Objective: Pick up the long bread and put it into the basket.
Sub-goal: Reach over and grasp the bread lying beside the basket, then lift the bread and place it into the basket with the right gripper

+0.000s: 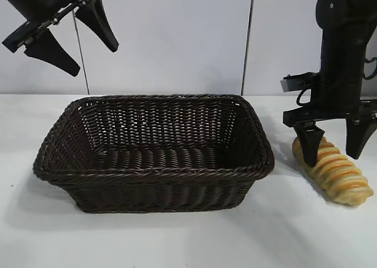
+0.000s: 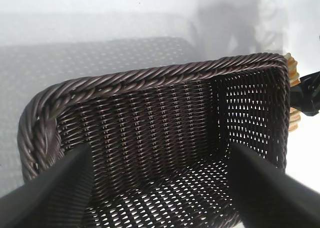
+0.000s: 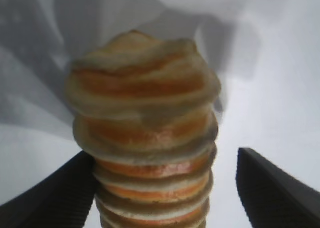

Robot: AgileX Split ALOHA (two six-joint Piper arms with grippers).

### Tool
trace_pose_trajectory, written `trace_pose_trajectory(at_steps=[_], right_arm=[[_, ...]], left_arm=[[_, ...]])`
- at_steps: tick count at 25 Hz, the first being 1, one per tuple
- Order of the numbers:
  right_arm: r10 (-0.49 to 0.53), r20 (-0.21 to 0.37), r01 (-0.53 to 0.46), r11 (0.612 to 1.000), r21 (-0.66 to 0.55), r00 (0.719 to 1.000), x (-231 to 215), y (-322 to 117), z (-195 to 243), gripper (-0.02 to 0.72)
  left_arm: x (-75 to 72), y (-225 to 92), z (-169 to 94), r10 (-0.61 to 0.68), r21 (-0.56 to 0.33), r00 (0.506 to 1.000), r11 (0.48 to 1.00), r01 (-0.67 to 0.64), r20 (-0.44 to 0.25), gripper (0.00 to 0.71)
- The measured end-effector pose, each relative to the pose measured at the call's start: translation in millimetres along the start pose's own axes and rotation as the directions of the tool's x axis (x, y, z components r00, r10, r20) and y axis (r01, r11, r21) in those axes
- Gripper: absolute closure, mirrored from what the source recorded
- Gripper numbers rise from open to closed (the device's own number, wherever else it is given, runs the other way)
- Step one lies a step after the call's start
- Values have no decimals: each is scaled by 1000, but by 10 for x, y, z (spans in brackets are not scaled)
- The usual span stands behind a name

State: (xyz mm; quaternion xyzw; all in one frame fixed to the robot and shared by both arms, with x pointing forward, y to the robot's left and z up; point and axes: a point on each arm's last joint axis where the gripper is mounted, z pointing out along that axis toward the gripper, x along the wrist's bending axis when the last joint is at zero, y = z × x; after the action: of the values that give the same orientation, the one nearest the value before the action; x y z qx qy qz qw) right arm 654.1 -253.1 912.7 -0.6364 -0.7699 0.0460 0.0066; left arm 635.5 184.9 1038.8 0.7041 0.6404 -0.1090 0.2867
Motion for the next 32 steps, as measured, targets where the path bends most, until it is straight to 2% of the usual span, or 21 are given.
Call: trace_pose_trajectory(at_steps=[3,6,11,15,21,24,29,32], right_arm=[[0,0,0,1000,-2,1000,0,2,0,500],[0,-1,0,1000,-2,1000,1,1,3,556],[6,-21,-7,1000,-11,1000,15,-1,-102,566],[20,-56,-26,994,-107,998,24,49,-526,567],[24,-137,-66,947,-315,990,59,103,-1250,575],[12,-179,-81,922,-379,984,87,87,-1499,575],[-77,-262,-34,918,-395,962,349,72,-1590,575],[-160,-276,37,915,-401,948,683,51,-1611,576]], left_arm=[[0,0,0,0,0,1000,1000,0,0,168],[0,0,0,0,0,1000,1000,0,0,168],[0,0,0,0,0,1000,1000,0,0,168],[0,0,0,0,0,1000,1000,0,0,168],[0,0,0,0,0,1000,1000,0,0,168],[0,0,0,0,0,1000,1000,0,0,168],[0,0,0,0,0,1000,1000,0,0,168],[0,0,0,0,0,1000,1000,0,0,168]])
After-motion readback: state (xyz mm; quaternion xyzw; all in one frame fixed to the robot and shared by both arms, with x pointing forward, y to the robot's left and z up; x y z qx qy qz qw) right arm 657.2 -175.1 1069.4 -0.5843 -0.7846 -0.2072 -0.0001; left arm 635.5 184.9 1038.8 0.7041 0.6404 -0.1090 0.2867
